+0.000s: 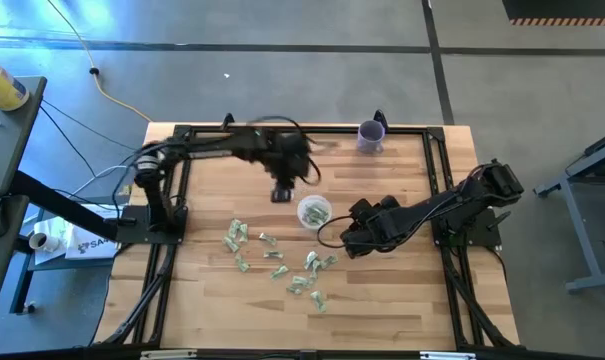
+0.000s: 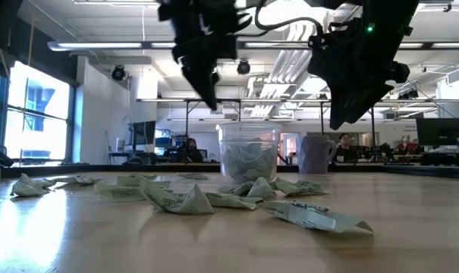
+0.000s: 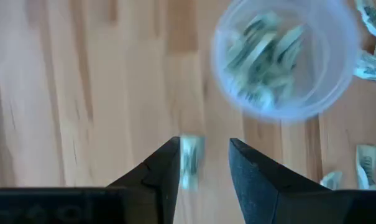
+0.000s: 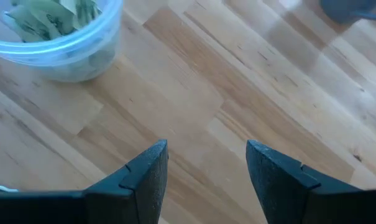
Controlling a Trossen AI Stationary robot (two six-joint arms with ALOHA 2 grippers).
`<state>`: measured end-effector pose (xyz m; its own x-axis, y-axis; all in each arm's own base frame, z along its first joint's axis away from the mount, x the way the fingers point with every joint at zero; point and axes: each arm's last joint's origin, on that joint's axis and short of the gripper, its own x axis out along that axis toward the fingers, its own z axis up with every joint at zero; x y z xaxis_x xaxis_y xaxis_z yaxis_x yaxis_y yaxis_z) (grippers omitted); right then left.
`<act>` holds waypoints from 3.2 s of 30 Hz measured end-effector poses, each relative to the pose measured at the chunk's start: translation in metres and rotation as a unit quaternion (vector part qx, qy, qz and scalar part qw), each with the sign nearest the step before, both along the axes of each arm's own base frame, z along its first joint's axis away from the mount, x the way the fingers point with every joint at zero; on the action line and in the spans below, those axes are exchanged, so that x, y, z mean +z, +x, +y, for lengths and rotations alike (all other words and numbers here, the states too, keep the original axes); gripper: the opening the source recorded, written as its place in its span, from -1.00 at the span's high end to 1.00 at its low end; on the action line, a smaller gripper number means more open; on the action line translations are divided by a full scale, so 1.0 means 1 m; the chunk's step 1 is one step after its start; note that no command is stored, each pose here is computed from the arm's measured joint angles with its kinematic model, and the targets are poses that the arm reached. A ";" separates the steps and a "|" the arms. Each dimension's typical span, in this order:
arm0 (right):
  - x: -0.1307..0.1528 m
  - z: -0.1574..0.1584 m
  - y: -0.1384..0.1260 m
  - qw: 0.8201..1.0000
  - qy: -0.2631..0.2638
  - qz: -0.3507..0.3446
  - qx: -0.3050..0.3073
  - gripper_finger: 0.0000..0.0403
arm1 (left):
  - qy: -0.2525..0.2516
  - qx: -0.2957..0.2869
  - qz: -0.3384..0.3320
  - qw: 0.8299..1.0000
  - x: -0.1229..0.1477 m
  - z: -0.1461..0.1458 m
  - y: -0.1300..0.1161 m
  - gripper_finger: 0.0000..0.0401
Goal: Pick and place Stevia / Truvia into bins
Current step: Put the green stevia packet into the transparent container
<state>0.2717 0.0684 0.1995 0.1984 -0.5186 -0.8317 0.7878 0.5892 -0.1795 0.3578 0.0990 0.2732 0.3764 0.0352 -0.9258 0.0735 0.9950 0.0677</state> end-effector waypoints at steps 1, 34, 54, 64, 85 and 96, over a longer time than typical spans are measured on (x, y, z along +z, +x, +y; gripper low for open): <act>0.000 -0.001 0.000 1.000 0.001 0.004 0.000 -0.02 | -0.014 0.015 -0.008 1.000 -0.002 0.008 -0.009 0.18; -0.001 -0.047 0.016 0.996 0.040 0.047 0.059 -0.05 | -0.020 -0.009 -0.031 0.999 -0.143 0.009 -0.028 -0.13; -0.001 -0.048 0.016 0.997 0.022 0.048 0.055 0.01 | -0.006 0.036 0.003 0.999 -0.120 0.007 -0.040 0.83; 0.001 -0.049 0.015 0.998 0.008 0.048 0.051 0.01 | -0.035 0.020 -0.124 0.992 -0.035 0.005 -0.034 0.86; 0.075 -0.060 -0.046 0.996 -0.059 -0.052 -0.028 0.01 | -0.069 -0.107 -0.179 0.976 -0.067 -0.045 0.025 0.75; 0.074 -0.060 -0.046 0.997 -0.071 -0.012 0.023 -0.04 | -0.066 -0.057 -0.170 0.982 -0.078 -0.042 0.034 0.38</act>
